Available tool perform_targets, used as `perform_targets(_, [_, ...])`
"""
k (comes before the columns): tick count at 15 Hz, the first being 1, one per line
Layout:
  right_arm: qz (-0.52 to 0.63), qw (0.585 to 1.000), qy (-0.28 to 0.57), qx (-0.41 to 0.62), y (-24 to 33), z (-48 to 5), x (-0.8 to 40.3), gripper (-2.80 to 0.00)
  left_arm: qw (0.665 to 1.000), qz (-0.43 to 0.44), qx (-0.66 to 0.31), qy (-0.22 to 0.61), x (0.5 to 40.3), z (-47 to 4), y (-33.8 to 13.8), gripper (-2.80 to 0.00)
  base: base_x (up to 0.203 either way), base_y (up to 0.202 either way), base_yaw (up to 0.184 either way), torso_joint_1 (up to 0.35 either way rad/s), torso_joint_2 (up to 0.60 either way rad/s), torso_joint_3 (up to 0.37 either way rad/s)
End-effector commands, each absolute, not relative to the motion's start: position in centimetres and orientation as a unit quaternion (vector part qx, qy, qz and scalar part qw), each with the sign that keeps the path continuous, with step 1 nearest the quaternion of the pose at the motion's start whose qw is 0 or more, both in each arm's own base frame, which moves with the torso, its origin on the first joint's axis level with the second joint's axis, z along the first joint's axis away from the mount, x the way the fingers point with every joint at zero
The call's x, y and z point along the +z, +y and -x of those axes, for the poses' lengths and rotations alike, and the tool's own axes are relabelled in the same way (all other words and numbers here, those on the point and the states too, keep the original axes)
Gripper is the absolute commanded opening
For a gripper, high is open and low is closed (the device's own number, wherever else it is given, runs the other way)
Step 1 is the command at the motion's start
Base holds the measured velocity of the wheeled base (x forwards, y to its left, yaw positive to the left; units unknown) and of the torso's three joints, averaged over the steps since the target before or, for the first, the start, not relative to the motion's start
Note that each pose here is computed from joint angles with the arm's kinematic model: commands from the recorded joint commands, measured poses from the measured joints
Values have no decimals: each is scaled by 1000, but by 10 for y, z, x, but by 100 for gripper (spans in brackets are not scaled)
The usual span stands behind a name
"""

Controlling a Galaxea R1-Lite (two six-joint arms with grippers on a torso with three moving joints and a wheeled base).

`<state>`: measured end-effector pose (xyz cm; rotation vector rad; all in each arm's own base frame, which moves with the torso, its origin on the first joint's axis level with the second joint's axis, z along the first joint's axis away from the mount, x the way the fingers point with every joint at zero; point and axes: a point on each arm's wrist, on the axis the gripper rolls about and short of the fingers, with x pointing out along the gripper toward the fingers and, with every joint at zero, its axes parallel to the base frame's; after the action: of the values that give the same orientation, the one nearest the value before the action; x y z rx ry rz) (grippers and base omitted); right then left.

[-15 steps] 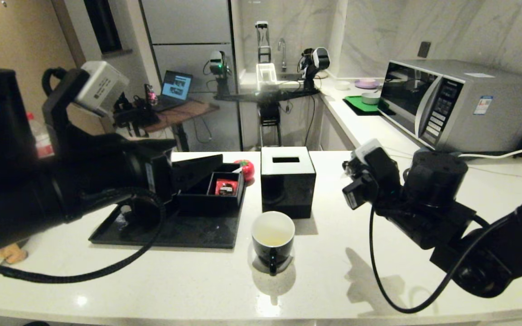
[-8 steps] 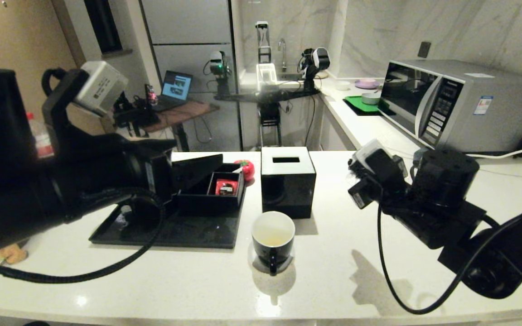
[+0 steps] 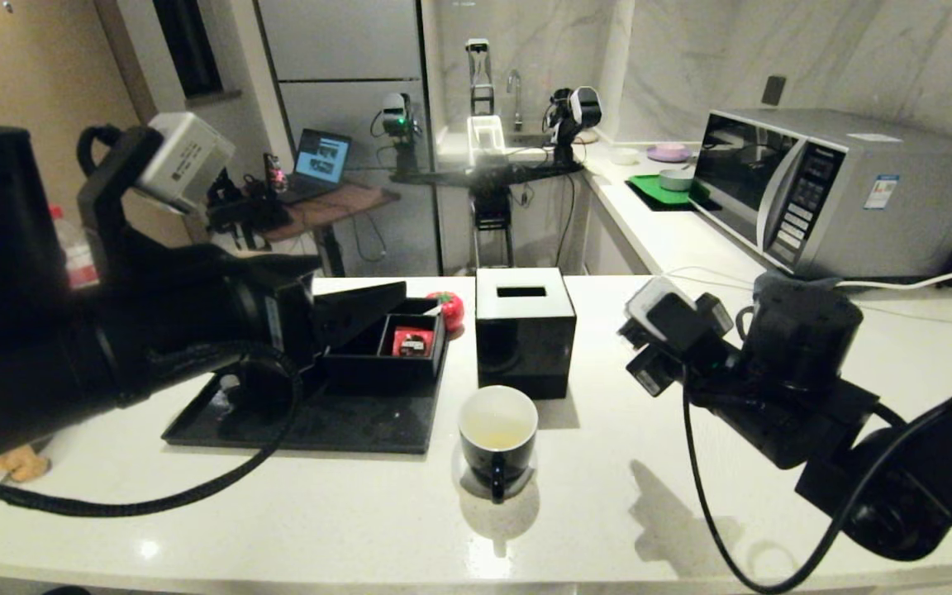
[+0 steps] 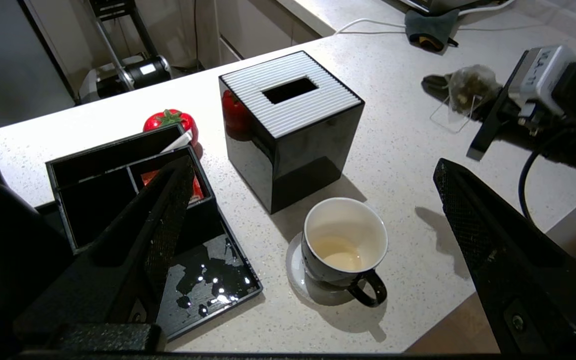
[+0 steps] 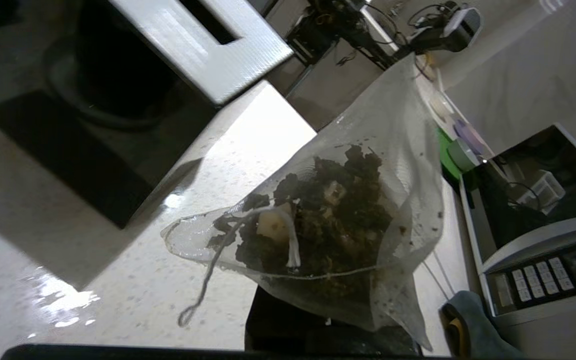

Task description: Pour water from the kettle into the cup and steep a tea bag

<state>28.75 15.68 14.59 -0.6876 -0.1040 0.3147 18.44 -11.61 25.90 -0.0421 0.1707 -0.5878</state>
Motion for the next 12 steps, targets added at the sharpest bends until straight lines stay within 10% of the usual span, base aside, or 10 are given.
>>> perform_targets(1, [341,925,-45,162,159,-283,140,-280,953,21,-289,83,259,-184,-116,0,0,0,0,0,0,0])
perform_targets(12, [374,908,-20,185,161,-269,118,-280,953,21,-290,83,259,-184,-116,0,0,0,0,0,0,0])
